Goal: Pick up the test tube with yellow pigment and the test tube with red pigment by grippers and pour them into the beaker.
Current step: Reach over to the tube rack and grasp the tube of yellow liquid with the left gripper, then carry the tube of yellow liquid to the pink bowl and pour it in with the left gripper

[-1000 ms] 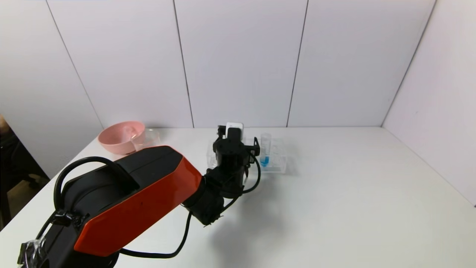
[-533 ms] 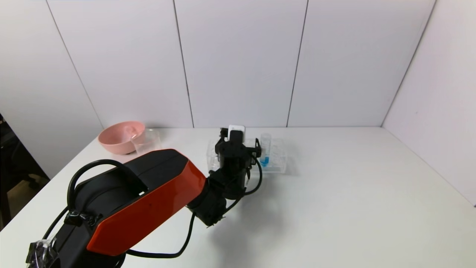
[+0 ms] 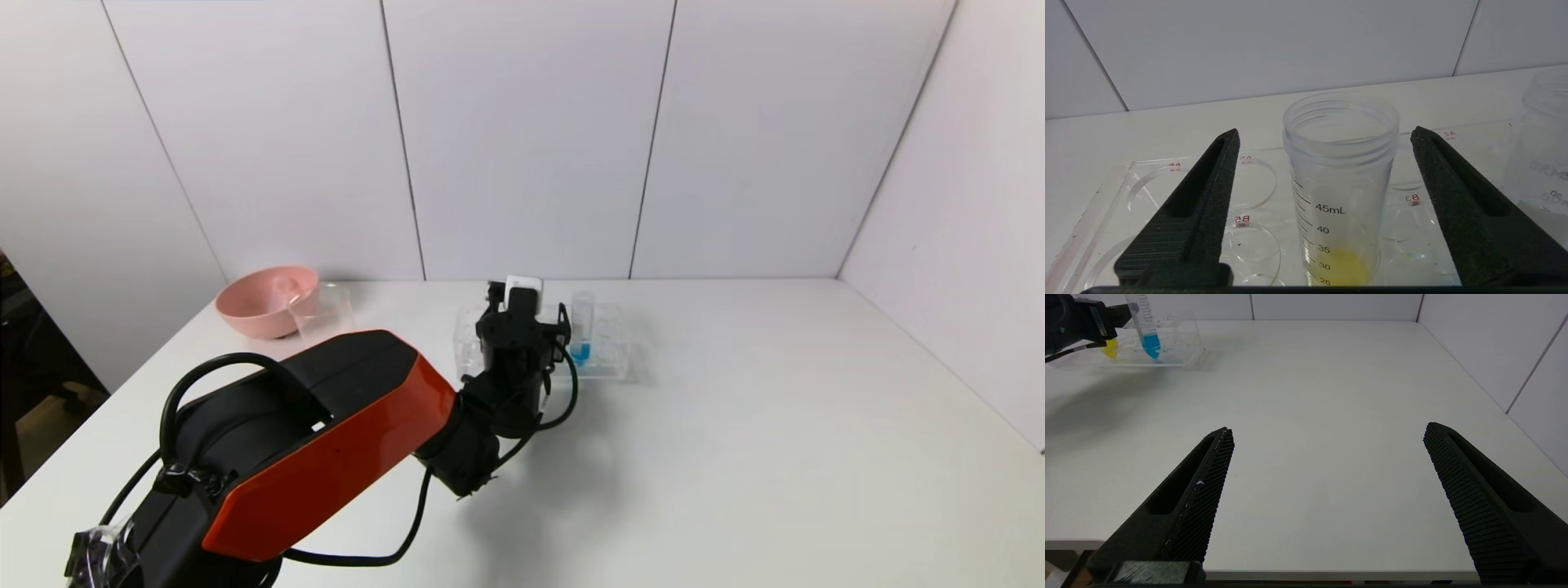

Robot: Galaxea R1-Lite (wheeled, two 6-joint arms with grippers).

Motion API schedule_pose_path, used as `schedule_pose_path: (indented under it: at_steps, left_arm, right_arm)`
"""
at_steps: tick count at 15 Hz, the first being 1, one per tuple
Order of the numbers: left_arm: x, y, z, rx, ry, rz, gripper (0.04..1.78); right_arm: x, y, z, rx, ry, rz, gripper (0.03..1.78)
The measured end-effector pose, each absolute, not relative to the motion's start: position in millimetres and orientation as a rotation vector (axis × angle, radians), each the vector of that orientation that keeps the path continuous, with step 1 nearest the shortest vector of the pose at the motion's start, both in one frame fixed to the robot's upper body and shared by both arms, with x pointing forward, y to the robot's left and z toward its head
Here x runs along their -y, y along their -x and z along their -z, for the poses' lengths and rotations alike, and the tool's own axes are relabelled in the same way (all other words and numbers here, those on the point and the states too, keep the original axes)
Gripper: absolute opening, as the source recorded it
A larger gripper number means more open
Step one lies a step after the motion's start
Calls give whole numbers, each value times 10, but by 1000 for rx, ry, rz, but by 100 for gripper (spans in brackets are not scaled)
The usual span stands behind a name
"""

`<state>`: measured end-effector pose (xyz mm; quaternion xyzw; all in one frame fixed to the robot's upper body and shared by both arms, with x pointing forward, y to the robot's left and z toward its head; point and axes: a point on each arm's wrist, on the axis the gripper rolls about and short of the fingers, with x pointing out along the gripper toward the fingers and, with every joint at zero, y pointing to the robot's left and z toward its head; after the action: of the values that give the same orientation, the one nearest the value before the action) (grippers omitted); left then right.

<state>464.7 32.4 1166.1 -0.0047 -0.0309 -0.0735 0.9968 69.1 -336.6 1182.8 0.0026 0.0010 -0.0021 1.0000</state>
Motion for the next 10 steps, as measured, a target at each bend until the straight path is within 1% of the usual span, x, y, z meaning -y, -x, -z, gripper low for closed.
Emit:
schedule_pose_path:
  at_steps: [2,4,5,6,10]
  left_arm:
    - [-325,-4648,-11661,61,8,147,114]
    - [-326,-4649,-11659,60,6,147,75]
    - [-327,-4648,-11658,60,6,147,59]
    - [-326,-4648,-11658,60,7,147,52]
    - [-326,-4647,-11659,60,7,147,54]
  right_arm:
    - [3366,-691,-11828,-2,-5,4,170]
    - [3366,-691,-11828,-2,-5,4,170]
    - [3366,-691,-11828,-2,-5,5,170]
    - [3366,-691,-11828,-2,-5,4,170]
    - [3366,-691,-11828,-2,-5,5,170]
